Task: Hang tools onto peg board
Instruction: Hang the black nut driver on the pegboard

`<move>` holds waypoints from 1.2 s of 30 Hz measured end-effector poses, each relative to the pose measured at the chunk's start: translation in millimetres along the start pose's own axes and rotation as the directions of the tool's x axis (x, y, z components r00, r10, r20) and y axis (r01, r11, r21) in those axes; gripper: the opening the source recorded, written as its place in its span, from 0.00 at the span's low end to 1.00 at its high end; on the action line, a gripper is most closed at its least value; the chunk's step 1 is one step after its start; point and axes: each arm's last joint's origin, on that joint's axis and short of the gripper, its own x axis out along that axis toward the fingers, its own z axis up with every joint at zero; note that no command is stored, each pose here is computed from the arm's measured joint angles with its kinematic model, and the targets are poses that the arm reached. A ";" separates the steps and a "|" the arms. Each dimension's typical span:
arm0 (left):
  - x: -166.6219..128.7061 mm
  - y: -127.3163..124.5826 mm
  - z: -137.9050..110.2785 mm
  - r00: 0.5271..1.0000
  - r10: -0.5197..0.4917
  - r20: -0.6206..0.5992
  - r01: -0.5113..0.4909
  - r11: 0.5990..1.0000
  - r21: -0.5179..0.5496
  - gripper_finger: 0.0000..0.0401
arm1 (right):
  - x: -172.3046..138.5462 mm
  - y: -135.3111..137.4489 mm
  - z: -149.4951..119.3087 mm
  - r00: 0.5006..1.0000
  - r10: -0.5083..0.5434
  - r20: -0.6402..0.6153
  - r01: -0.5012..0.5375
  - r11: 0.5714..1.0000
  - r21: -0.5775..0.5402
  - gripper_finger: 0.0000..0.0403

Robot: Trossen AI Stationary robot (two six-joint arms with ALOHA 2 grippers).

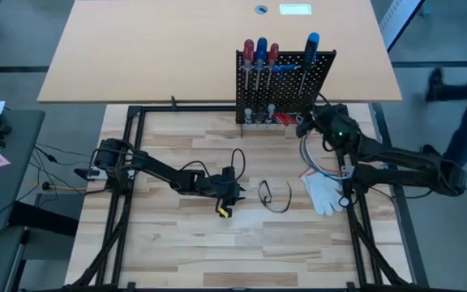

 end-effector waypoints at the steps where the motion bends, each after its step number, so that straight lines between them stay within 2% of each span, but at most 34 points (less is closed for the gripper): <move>1: 0.0 0.0 0.1 1.000 0.000 0.002 0.000 1.000 0.000 0.30 | -1.2 -0.7 1.5 1.000 0.001 0.010 -0.001 1.000 0.007 0.29; 7: 0.0 0.0 0.5 1.000 0.000 0.005 0.000 1.000 -0.001 0.30 | -12.4 -5.6 11.5 0.997 0.017 0.077 -0.021 0.998 0.053 0.29; 12: 0.0 0.0 0.5 1.000 0.000 0.005 0.000 1.000 -0.001 0.30 | -12.8 -5.9 11.4 0.997 0.017 0.076 -0.020 0.999 0.038 0.29; 19: 0.0 0.1 0.9 1.000 0.001 0.009 -0.001 1.000 -0.001 0.30 | 3.5 5.2 -4.5 1.000 0.019 -0.025 -0.019 1.000 -0.015 0.29; 27: 0.0 0.1 0.8 1.000 0.001 0.008 -0.001 1.000 -0.001 0.30 | 26.9 8.1 -26.2 0.989 -0.034 -0.145 0.023 0.997 -0.079 0.29; 36: 0.0 0.1 0.8 1.000 0.001 0.008 -0.001 1.000 -0.001 0.30 | 35.1 9.9 -34.2 0.982 -0.055 -0.182 0.038 0.995 -0.091 0.30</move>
